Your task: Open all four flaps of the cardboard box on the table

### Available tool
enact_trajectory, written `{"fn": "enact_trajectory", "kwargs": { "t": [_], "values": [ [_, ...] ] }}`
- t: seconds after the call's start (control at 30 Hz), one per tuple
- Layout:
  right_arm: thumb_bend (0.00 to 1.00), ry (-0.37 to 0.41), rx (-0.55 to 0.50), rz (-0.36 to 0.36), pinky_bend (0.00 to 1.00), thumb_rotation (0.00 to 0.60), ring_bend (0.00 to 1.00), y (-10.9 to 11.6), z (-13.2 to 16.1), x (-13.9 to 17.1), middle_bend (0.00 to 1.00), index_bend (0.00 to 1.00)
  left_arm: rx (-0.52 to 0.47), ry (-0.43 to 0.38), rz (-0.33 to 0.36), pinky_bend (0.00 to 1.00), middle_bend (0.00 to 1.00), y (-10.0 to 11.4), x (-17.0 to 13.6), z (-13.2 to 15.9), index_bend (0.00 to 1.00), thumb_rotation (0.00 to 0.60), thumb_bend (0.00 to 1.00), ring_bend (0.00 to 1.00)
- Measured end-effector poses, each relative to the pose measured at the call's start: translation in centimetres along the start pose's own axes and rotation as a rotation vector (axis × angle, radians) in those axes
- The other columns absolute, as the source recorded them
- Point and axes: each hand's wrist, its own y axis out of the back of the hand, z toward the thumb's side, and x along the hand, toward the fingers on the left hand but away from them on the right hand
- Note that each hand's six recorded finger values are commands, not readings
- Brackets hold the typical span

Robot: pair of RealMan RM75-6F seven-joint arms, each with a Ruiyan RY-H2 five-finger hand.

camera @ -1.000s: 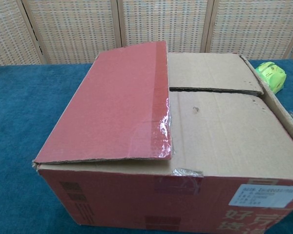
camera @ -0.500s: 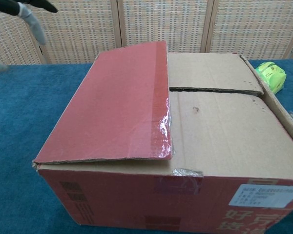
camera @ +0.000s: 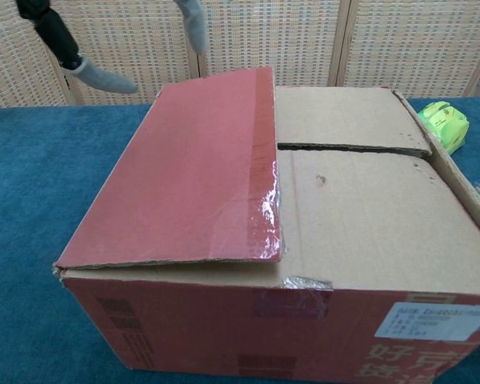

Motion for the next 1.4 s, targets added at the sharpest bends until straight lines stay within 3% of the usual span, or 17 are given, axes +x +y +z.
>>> {"fn": "enact_trajectory", "kwargs": {
  "t": [0.23,0.63,0.67,0.8,0.9,0.97,1.03,1.13,1.2,1.4],
  "values": [
    [0.78,-0.019,-0.026,0.006,0.0,0.6,0.0,-0.8,-0.6,0.7,0.08,0.04,-0.03,-0.08,-0.026,0.01,0.04,0.2,3.7,1.7,0.29,0.6,0.3,0.04],
    [0.79,-0.036,-0.041,-0.003,0.0,0.6,0.0,-0.8,-1.3,1.0,0.08,0.04,-0.121,-0.158,-0.142,0.02,0.06,-0.6,9.3,4.5,0.29,0.584,0.24,0.04],
    [0.79,-0.037,-0.043,-0.003,0.0,0.6,0.0,-0.8,-1.3,1.1,0.08,0.04,-0.131,-0.16,-0.154,0.01,0.07,-0.7,9.7,4.7,0.3,0.563,0.22,0.05],
    [0.78,-0.044,-0.048,-0.004,0.0,0.6,0.0,-0.8,-1.6,1.1,0.08,0.04,-0.157,-0.166,-0.183,0.02,0.11,-1.0,10.8,5.3,0.32,0.374,0.18,0.1],
    [0.79,-0.051,-0.054,-0.006,0.0,0.6,0.0,-0.8,-1.9,1.2,0.08,0.04,-0.177,-0.165,-0.192,0.04,0.14,-1.2,11.4,5.6,0.32,0.291,0.19,0.12],
    [0.79,-0.056,-0.057,-0.008,0.0,0.6,0.0,-0.8,-2.1,1.3,0.08,0.04,-0.188,-0.164,-0.196,0.05,0.15,-1.2,11.7,5.7,0.32,0.233,0.28,0.13],
    [0.79,-0.062,-0.06,-0.008,0.0,0.6,0.0,-0.8,-2.3,1.3,0.08,0.04,-0.196,-0.162,-0.204,0.06,0.15,-1.3,11.8,5.8,0.32,0.175,0.53,0.14],
    [0.8,-0.067,-0.064,-0.009,0.0,0.6,0.0,-0.8,-2.6,1.4,0.08,0.04,-0.219,-0.16,-0.221,0.06,0.15,-1.4,11.8,5.9,0.32,0.15,0.88,0.14],
    [0.8,-0.068,-0.066,-0.009,0.0,0.6,0.0,-0.9,-2.6,1.4,0.08,0.04,-0.236,-0.159,-0.23,0.06,0.15,-1.4,11.8,6.0,0.32,0.148,0.99,0.14],
    [0.8,-0.067,-0.073,-0.008,0.0,0.6,0.0,-0.9,-2.6,1.4,0.08,0.04,-0.242,-0.173,-0.231,0.06,0.15,-1.4,11.8,6.4,0.32,0.141,1.0,0.14]
  ]
}}
